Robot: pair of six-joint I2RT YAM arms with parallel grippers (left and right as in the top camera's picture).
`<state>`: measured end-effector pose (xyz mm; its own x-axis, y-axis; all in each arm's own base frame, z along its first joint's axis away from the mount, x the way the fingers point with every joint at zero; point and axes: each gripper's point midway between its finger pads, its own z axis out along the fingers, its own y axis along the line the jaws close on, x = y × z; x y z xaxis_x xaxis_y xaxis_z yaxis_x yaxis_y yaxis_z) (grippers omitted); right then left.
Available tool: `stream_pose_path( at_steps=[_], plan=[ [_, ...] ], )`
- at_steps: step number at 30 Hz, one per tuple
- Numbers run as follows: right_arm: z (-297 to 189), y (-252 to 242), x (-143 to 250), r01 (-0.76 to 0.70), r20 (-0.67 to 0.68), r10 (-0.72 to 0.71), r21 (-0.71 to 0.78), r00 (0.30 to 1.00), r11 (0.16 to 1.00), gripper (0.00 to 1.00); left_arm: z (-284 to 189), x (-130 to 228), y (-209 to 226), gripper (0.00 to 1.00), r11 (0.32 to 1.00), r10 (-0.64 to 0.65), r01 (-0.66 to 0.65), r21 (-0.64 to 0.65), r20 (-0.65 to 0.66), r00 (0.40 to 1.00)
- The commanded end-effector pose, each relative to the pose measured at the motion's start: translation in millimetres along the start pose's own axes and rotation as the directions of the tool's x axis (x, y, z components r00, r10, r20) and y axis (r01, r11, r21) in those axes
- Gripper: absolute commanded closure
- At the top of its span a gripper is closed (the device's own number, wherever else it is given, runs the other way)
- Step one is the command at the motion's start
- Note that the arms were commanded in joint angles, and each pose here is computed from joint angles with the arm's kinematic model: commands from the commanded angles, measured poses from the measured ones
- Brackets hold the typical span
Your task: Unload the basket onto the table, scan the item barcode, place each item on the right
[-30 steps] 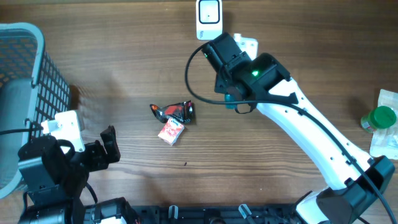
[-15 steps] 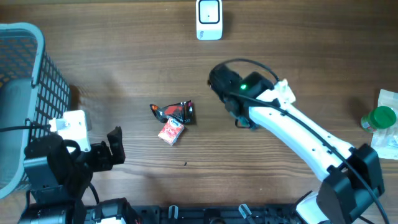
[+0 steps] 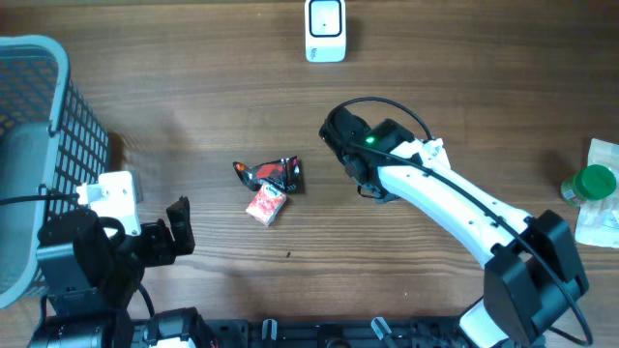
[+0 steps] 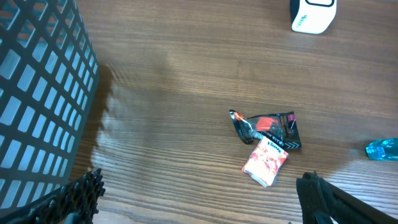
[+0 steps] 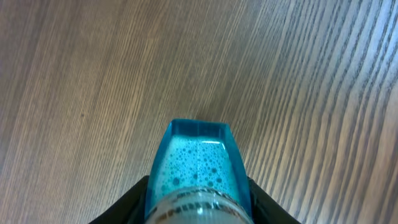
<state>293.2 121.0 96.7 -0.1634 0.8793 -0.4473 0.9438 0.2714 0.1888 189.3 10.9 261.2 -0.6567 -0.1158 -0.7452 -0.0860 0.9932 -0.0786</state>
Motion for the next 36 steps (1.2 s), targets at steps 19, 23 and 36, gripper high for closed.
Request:
stream_pose_path(
  at_steps=[19, 23, 36],
  plan=[
    [-102, 90, -1, 0.432, -0.084, -0.475, -0.304, 0.876, 0.849, 0.00, 0, 0, -2, 0.00, 1.000, -0.005, 0.005, 0.010, 0.003, 1.000],
    [-118, 71, -32, 0.489, -0.019, -0.508, -0.247, 0.861, 0.837, 0.00, 0, 0, -2, 0.00, 1.000, -0.005, 0.005, 0.010, 0.003, 1.000],
    [-112, 113, -25, 0.805, 0.198, -0.969, -0.593, 0.150, 0.003, 0.00, 0, 0, -2, 0.00, 1.000, -0.005, 0.005, 0.010, 0.003, 1.000]
  ],
)
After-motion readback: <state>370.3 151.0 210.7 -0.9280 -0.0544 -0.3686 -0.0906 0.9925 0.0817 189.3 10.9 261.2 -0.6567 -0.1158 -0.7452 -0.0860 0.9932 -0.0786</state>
